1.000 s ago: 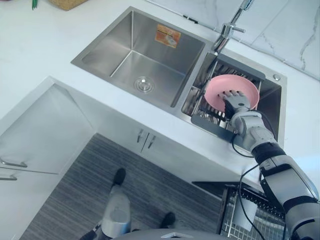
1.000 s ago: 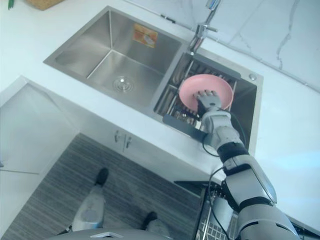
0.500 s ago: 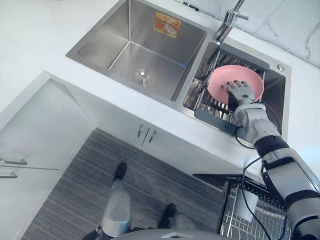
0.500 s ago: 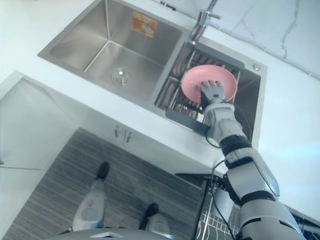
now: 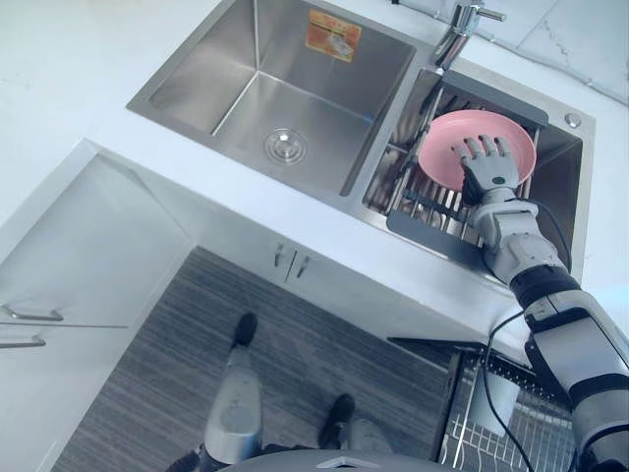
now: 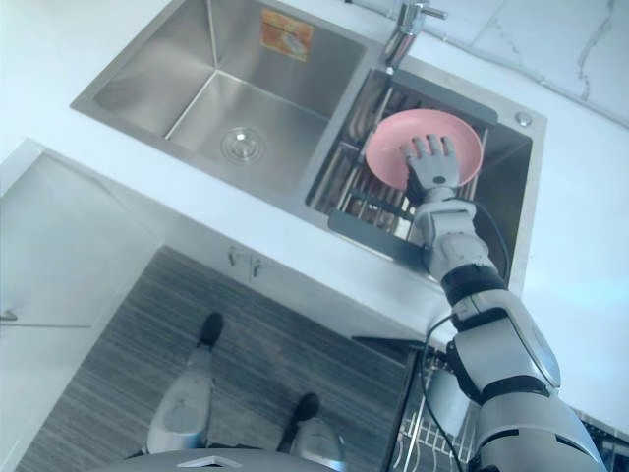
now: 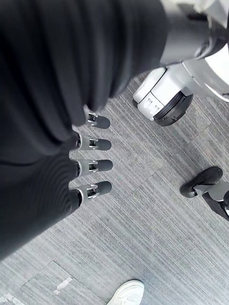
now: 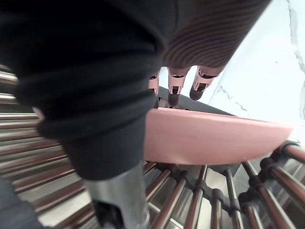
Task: Walk over to the sink, pick up the cup, carry it to the dishwasher, place the cup inside the dishwasher, then close the dishwasher door
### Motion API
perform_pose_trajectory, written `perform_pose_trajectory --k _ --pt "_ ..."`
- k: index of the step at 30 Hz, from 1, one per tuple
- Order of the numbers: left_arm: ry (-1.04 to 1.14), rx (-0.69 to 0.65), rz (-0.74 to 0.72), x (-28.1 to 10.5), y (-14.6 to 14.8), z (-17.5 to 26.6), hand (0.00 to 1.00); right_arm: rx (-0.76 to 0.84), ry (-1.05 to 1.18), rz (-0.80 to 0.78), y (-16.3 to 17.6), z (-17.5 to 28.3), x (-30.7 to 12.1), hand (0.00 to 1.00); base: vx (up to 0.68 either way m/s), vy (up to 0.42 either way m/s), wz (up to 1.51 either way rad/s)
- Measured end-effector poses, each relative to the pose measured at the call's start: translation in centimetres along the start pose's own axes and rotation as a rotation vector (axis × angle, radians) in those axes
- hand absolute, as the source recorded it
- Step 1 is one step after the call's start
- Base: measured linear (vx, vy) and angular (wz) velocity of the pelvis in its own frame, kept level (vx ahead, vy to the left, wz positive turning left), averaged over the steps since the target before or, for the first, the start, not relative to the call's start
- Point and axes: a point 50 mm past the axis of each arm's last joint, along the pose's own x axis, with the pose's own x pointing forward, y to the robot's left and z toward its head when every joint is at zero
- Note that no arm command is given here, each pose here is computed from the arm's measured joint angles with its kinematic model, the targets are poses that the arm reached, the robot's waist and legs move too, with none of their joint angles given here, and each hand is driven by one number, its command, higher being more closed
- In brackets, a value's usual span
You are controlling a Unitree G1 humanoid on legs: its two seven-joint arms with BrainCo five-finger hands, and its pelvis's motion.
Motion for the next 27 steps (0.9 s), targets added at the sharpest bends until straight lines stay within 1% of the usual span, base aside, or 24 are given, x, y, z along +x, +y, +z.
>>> perform_pose_trajectory --k 2,3,27 --pt "-0.001 0.001 -0.002 0.00 0.00 0.02 0.00 -0.002 0.004 -0.006 0.08 -0.11 -0.04 0.00 0.00 0.000 0.00" --pt "-0.002 0.001 -0.002 0.00 -0.01 0.03 0.00 -0.004 0.009 -0.003 0.21 -0.21 -0.08 1.00 0.00 0.000 0.00" --pt "0.007 0.011 -0.004 0.01 0.03 -0.18 0.00 0.003 -0.016 -0.050 -0.02 -0.01 -0.07 1.00 0.00 0.000 0.00"
